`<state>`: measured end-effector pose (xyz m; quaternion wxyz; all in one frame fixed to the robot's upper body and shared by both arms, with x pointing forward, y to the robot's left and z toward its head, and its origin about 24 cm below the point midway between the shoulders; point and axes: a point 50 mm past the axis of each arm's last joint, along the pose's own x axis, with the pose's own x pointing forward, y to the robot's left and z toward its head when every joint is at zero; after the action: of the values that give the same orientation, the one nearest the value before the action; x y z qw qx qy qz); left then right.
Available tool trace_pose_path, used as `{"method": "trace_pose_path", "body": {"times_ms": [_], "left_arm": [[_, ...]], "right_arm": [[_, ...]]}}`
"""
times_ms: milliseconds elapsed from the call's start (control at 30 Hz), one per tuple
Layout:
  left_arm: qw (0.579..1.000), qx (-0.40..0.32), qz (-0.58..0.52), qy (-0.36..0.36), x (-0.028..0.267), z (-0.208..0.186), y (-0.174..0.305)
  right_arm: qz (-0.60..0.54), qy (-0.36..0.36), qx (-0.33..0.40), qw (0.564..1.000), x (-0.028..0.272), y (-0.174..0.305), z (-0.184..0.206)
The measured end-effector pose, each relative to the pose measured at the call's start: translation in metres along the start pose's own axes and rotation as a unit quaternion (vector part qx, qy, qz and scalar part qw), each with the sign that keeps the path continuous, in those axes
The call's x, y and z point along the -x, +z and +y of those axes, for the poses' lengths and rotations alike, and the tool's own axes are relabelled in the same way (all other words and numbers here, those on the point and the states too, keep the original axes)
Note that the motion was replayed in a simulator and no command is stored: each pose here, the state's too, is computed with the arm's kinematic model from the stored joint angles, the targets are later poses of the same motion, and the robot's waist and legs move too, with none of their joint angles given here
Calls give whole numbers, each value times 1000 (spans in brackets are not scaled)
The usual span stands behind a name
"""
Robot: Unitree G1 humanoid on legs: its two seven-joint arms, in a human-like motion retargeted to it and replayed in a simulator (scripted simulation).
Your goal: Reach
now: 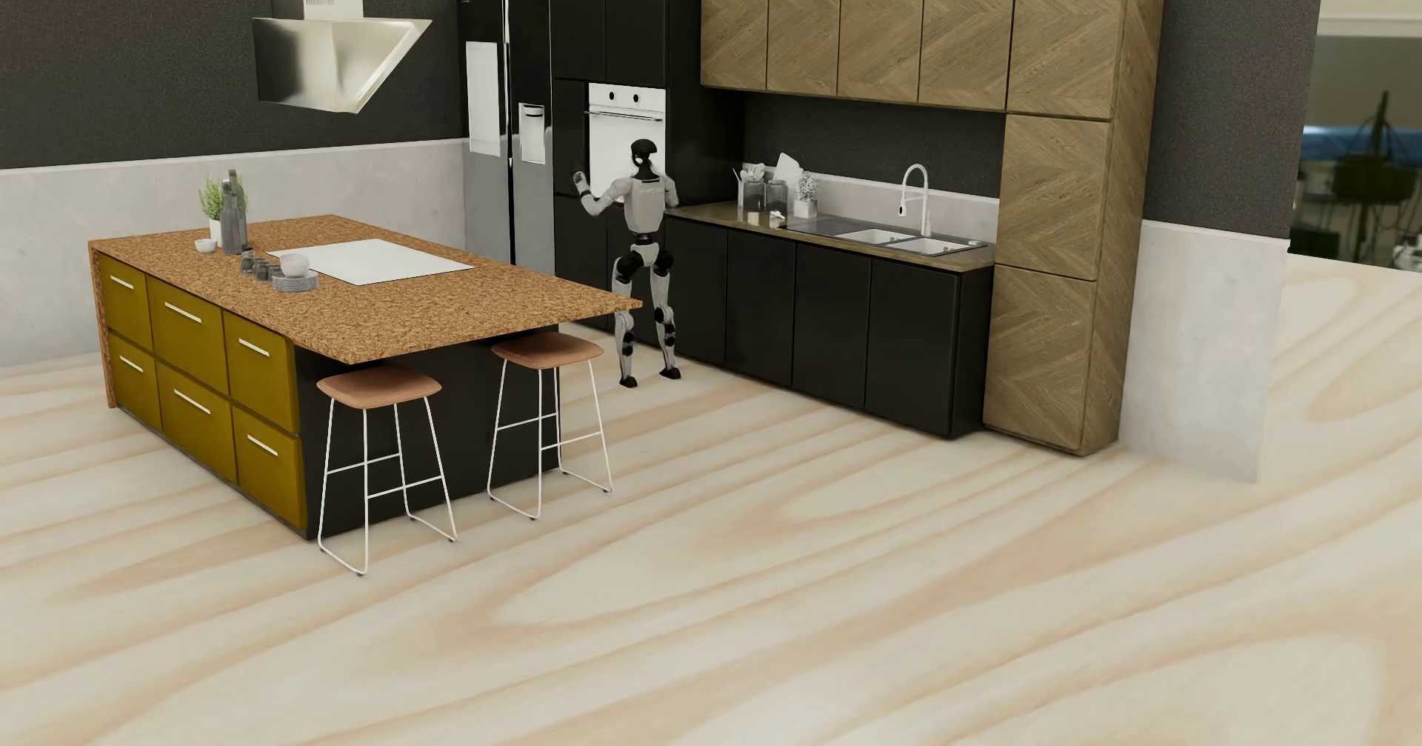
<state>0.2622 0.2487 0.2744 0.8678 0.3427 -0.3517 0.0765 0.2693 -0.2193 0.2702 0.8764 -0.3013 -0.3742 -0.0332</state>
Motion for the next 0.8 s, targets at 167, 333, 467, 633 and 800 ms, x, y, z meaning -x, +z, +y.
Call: {"method": "trace_pose_path", "body": {"times_ms": [167, 333, 467, 633, 800], "left_arm": [[989, -51, -128, 49, -36, 37, 59], [966, -82, -232, 76, -55, 56, 114], [954, -98, -271, 85, -73, 66, 142], [934, -127, -324, 83, -83, 71, 180], [921, -157, -345, 83, -95, 77, 205]], "right_arm": [[-113, -52, 55, 991, -39, 51, -40], [-198, -47, 89, 975, -63, 96, -47], [-231, -39, 106, 966, -82, 119, -48], [-267, -35, 139, 953, -102, 150, -53], [-288, -36, 180, 940, -116, 178, -61]]}}
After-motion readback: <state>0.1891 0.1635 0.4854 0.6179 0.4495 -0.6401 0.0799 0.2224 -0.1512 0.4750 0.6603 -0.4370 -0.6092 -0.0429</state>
